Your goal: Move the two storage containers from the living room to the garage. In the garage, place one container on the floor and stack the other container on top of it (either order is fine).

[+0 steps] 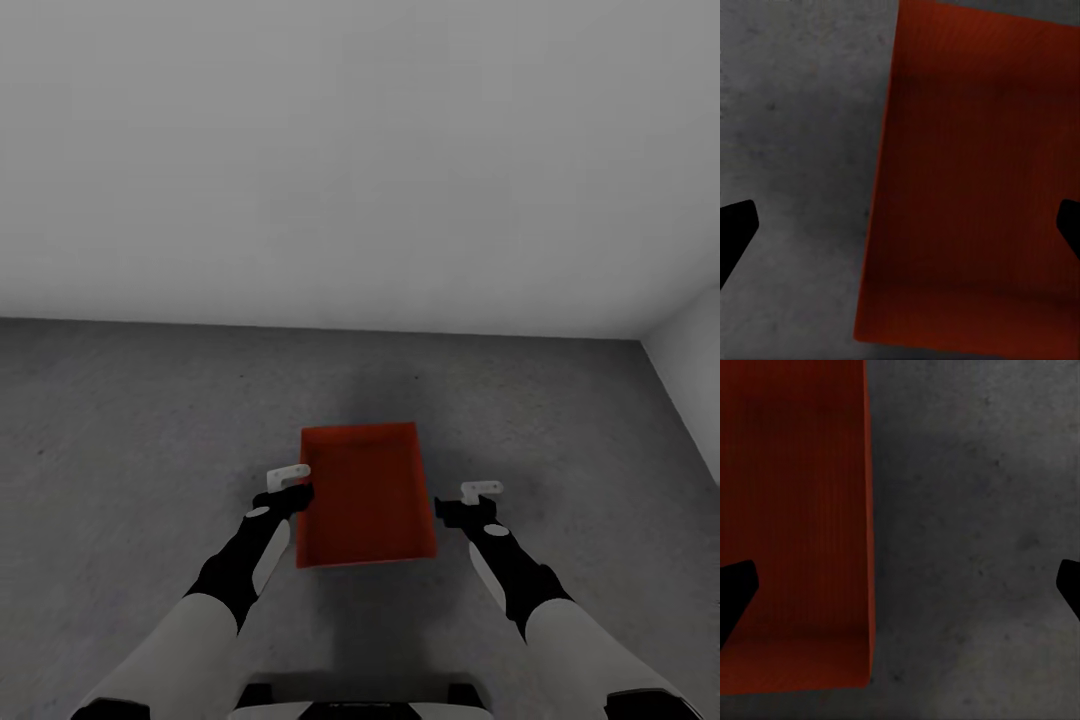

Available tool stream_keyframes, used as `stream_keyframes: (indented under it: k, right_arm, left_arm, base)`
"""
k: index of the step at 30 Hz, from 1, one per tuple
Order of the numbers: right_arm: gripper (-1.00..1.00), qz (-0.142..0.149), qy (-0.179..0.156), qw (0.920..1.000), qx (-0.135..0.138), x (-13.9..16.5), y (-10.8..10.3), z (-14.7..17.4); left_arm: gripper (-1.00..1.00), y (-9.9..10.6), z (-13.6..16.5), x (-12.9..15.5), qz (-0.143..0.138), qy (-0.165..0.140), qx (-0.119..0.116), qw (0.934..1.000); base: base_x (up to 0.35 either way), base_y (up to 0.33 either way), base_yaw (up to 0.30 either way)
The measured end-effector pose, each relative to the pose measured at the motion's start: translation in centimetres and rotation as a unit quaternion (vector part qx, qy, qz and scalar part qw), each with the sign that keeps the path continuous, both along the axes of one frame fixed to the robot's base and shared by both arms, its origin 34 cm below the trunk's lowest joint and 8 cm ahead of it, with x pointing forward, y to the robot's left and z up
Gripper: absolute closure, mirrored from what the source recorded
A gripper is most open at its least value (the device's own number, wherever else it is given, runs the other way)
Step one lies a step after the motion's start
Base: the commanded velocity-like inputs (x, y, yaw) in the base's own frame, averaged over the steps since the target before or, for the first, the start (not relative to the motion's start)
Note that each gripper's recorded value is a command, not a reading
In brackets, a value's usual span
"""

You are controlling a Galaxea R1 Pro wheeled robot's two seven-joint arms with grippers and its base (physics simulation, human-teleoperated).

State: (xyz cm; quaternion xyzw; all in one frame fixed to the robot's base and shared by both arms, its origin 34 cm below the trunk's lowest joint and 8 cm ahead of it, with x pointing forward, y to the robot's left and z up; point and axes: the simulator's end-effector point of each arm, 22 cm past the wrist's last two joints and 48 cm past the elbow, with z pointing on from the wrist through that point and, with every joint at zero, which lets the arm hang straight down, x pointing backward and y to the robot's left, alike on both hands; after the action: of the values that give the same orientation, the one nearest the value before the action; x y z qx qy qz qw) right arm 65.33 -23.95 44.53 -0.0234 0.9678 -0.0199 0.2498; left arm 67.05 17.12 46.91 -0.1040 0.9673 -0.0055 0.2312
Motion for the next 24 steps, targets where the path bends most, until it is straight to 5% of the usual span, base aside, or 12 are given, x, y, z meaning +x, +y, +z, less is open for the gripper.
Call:
stream_keyframes:
  k: [24]
  right_arm:
    - [-1.00, 0.000, 0.000, 1.0000, 0.000, -0.1, 0.0, 3.7]
  left_arm:
    - [-1.00, 0.1, 3.7, -0.1, 0.000, 0.000, 0.001, 1.0000]
  base:
    - [0.000, 0.000, 0.000]
